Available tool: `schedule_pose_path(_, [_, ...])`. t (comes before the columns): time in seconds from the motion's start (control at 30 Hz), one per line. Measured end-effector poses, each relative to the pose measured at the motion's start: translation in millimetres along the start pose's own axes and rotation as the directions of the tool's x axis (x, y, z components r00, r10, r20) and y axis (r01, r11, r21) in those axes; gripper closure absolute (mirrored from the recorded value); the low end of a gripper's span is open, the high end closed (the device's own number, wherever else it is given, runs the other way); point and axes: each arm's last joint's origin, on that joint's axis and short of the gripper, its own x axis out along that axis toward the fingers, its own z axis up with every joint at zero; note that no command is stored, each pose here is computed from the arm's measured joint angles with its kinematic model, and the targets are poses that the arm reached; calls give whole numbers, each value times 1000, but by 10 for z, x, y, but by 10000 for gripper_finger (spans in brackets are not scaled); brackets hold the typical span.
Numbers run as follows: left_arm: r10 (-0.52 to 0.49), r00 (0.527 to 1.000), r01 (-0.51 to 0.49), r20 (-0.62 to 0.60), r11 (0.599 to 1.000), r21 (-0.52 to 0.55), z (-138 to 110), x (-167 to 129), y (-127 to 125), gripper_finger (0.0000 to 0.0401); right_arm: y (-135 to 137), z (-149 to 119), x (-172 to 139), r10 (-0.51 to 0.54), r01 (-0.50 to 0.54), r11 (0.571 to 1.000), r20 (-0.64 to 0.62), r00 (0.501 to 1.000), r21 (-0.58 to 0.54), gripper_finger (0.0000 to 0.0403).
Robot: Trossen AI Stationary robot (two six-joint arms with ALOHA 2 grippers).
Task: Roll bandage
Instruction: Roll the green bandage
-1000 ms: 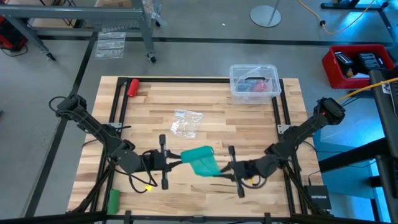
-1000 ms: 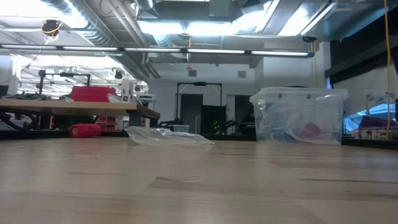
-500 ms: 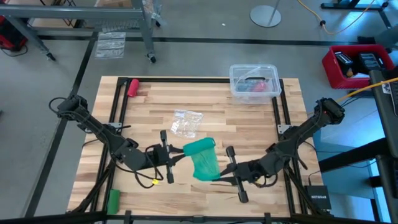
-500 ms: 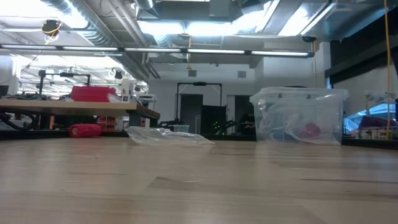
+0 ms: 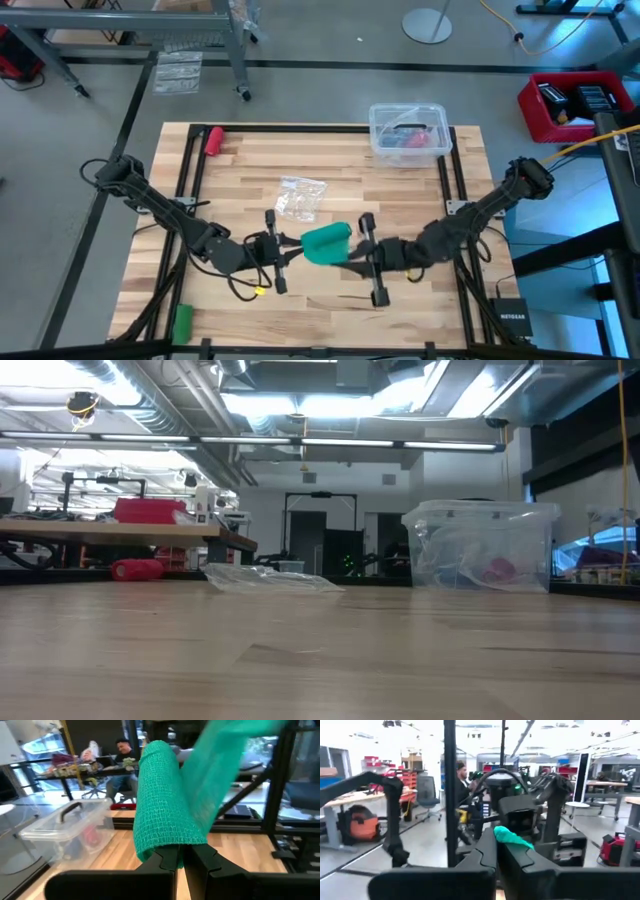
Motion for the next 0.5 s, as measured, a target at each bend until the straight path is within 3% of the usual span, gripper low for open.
schedule_pose_path(0.2, [-11,1000,11,-4,1000,4,-10,17,4,394,-216,14,95,-12,10,999,56,998,36,395])
schedule_pose_path(0.5, [-101,995,101,-10,995,-7,-18,15,-23,394,-454,-46,156,-108,107,991,9,994,85,375])
